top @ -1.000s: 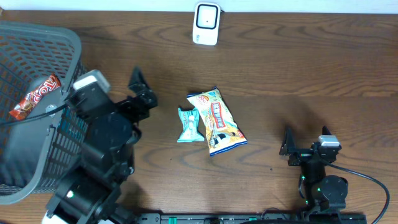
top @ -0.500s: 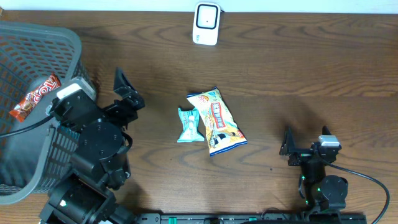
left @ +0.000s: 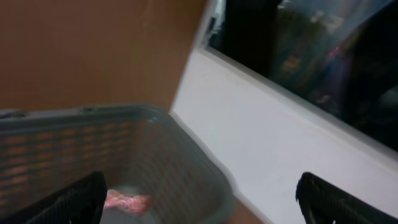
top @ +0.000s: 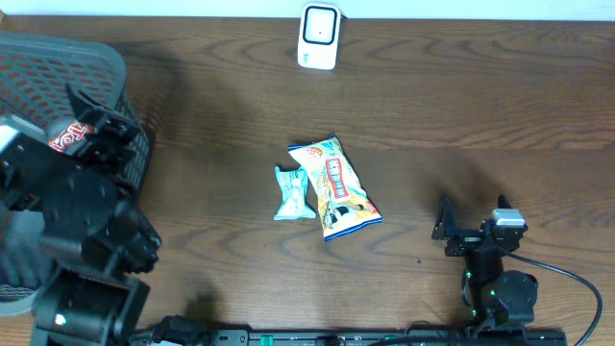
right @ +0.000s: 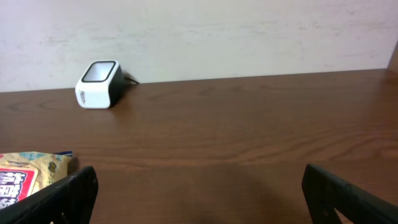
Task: Scan the item barcode
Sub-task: 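Reach the left gripper into the basket and grasp the small orange box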
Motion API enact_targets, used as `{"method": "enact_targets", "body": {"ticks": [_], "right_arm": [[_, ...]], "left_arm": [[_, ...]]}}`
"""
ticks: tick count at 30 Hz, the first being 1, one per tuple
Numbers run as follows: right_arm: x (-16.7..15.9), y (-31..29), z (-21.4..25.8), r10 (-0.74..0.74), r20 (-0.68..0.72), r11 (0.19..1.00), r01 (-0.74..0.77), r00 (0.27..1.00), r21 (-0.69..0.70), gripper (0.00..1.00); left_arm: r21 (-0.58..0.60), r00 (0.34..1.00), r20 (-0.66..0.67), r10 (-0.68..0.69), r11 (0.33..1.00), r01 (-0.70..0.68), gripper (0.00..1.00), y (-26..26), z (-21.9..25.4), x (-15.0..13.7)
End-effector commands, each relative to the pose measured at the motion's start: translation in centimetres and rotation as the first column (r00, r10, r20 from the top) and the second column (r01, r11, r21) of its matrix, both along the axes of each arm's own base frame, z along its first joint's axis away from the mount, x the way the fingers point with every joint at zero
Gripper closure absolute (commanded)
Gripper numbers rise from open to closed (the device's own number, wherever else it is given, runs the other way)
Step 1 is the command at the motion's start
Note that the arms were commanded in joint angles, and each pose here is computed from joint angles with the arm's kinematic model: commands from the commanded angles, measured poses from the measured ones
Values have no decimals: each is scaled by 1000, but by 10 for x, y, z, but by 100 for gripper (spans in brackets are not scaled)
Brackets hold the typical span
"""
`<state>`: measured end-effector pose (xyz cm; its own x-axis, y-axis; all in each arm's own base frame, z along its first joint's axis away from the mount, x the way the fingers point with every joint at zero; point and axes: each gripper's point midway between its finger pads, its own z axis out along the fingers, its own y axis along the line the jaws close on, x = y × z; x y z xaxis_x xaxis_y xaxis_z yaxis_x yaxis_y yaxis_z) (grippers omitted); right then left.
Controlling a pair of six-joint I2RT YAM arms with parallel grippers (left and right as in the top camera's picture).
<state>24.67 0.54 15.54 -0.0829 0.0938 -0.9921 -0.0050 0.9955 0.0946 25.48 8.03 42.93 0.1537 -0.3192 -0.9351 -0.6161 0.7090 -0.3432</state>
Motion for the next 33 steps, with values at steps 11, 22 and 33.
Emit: {"method": "enact_targets", "body": {"ticks": [11, 22, 33], "right_arm": [[0, 0, -1, 0, -4, 1000, 0, 1000, -9, 1], [0, 0, -1, 1, -4, 1000, -1, 1000, -9, 1], [0, 0, -1, 1, -4, 1000, -1, 1000, -9, 1]], "left_arm": [[-451, 941, -331, -64, 887, -98, 3, 57, -67, 57], [-607, 875, -484, 5, 718, -340, 3, 136, -127, 41], [-624, 751, -661, -13, 565, -540, 3, 171, -217, 44]]}}
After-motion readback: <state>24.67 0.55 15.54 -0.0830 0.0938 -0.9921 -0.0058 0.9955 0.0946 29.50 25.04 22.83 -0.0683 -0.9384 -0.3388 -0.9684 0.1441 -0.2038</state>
